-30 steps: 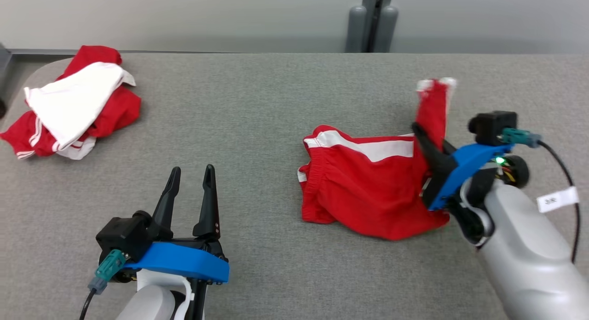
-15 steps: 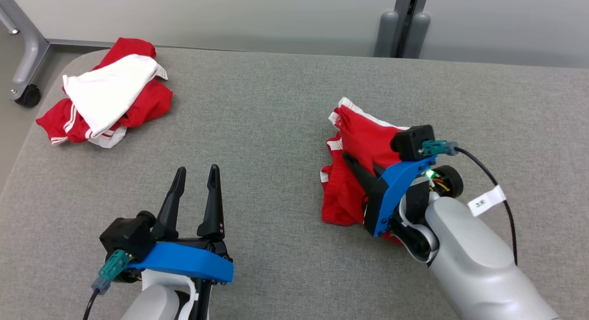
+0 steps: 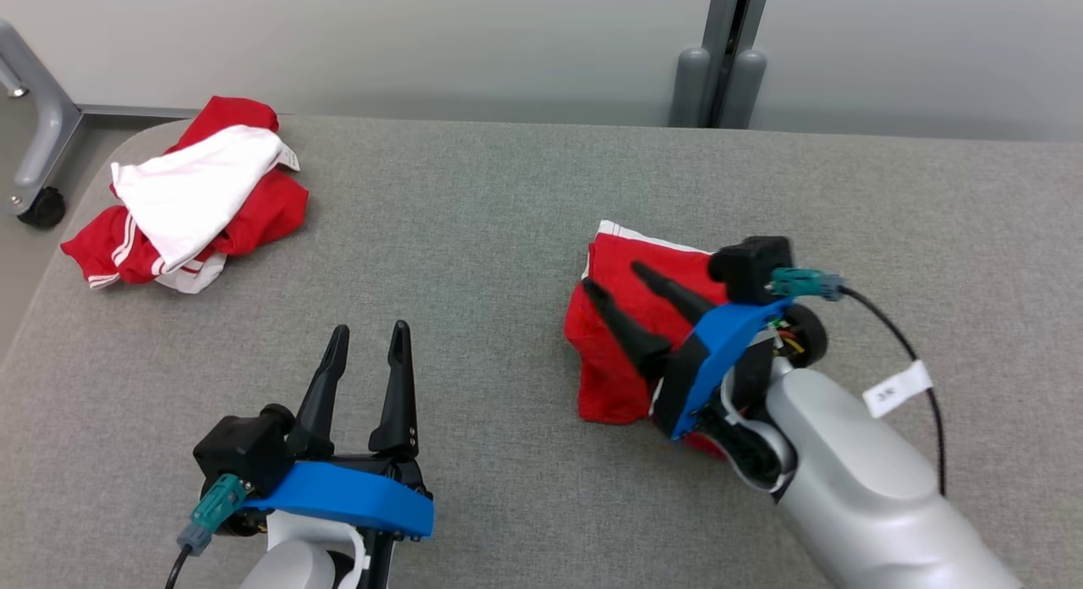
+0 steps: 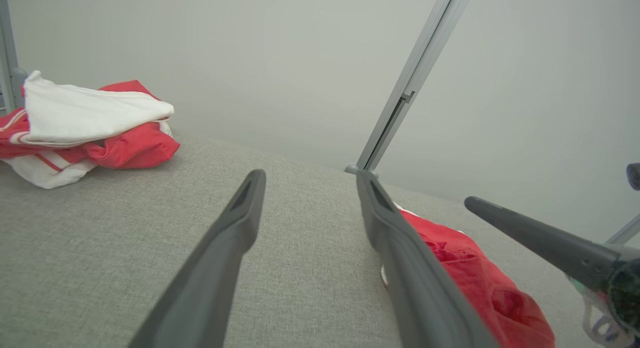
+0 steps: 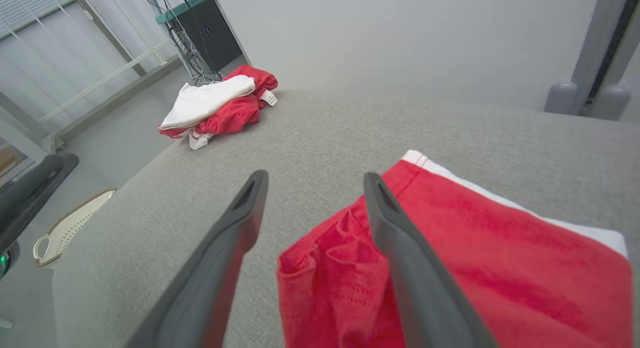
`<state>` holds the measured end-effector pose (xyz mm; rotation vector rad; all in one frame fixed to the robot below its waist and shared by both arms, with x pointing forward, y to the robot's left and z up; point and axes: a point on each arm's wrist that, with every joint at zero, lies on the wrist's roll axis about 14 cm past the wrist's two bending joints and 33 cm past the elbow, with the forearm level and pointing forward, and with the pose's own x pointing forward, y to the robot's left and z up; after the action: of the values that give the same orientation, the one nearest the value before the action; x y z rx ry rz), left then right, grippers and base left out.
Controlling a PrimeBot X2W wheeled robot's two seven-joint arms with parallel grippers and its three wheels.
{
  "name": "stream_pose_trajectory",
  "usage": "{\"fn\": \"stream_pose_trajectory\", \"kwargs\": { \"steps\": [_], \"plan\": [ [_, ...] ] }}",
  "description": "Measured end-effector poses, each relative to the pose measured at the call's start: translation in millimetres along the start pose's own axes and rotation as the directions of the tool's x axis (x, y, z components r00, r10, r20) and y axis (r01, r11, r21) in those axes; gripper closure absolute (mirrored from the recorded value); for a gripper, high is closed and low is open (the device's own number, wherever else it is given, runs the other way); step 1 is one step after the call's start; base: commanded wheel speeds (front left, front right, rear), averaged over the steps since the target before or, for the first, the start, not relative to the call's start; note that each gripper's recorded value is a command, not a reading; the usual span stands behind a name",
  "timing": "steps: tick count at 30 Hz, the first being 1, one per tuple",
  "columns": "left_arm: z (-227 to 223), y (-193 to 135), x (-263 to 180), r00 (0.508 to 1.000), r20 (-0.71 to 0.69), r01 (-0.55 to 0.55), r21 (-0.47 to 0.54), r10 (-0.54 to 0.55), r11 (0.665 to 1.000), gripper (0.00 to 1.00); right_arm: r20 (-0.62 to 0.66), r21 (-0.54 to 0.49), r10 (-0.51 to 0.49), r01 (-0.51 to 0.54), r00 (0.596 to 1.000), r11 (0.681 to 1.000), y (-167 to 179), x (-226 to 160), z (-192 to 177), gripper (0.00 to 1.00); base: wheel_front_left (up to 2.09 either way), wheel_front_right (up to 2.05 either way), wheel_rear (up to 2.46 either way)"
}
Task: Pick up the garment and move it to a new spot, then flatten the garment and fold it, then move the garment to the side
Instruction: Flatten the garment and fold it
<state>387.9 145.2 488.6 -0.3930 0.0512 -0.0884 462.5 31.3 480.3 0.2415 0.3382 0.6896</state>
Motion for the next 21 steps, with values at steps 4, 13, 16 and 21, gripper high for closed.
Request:
{"fn": "stream_pose_trajectory", "kwargs": {
  "steps": [4, 13, 16, 21],
  "plan": [
    [-1.7, -3.7, -2.7, 1.000, -0.004, 0.010, -0.002, -0.010, 1.000, 0.00, 0.103, -0.026, -0.060, 0.063, 0.993, 0.998, -26.0, -13.6, 23.1, 0.00, 0.00, 0.00, 0.00],
    [-4.9, -10.6, -5.6, 1.000, -0.012, 0.027, -0.006, -0.027, 1.000, 0.00, 0.214, -0.124, -0.221, 0.250, 0.952, 0.960, -88.2, -50.4, 40.2, 0.00, 0.00, 0.00, 0.00],
    [-7.3, -11.6, -5.2, 0.999, -0.019, 0.030, -0.007, -0.031, 1.000, 0.00, 0.194, -0.175, -0.236, 0.270, 0.952, 0.947, -93.4, -53.7, 31.2, 0.60, 0.00, 0.00, 0.00],
    [-9.5, -10.2, -3.9, 0.999, -0.026, 0.028, -0.007, -0.028, 1.000, 0.00, 0.132, -0.200, -0.198, 0.222, 0.971, 0.954, -73.7, -41.2, 7.8, 1.00, 0.00, 0.00, 0.00]
  ]
}}
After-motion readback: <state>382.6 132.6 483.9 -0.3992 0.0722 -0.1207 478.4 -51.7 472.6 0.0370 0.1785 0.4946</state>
